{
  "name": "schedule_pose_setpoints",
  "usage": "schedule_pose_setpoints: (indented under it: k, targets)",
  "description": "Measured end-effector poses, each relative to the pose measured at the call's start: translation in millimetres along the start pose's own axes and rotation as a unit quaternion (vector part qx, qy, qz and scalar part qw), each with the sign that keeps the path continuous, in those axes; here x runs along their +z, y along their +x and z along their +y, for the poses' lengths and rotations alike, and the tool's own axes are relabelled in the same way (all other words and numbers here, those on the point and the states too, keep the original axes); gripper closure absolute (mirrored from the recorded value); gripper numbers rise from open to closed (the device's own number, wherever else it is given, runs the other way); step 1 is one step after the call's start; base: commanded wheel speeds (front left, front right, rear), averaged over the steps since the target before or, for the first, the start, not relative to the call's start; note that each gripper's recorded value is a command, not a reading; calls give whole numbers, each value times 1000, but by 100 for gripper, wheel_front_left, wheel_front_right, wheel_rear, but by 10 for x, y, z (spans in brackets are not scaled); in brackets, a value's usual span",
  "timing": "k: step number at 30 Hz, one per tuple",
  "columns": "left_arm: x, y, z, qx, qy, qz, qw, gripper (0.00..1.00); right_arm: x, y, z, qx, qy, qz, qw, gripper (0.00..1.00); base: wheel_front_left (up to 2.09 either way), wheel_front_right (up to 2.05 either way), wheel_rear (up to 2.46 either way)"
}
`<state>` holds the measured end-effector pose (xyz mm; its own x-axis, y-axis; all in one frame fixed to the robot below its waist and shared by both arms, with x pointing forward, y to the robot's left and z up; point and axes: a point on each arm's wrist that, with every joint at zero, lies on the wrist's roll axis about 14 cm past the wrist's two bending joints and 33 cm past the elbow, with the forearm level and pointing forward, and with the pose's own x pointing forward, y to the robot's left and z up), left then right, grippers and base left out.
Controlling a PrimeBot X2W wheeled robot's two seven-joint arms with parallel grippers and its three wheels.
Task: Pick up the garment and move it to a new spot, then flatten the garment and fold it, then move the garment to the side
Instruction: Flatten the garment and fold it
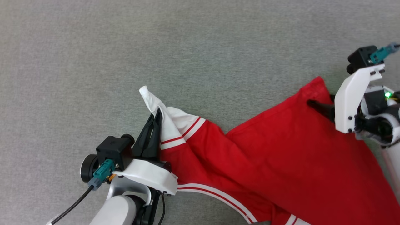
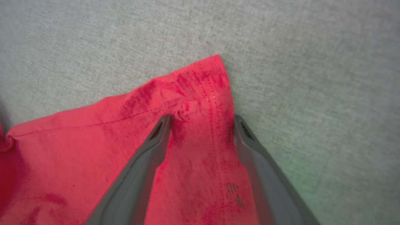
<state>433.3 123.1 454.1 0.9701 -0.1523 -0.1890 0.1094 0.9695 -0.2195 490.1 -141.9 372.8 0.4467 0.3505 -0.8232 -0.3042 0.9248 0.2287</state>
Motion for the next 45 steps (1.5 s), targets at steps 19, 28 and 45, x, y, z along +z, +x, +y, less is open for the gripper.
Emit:
schedule_pose_setpoints:
  k: [19, 28, 45]
  targets:
    - [234, -222, 378, 57, 13, -36, 998, 100, 220, -220, 163, 5, -30, -45, 999, 100, 0, 0, 0]
    - [1057, -164, 506, 56, 31, -128, 990, 100, 764, -997, 247, -22, -40, -232, 972, 100, 0, 0, 0]
    - [3263, 590, -134, -32, 59, -383, 922, 100, 2306, -2616, 210, -46, -44, -600, 797, 100, 0, 0, 0]
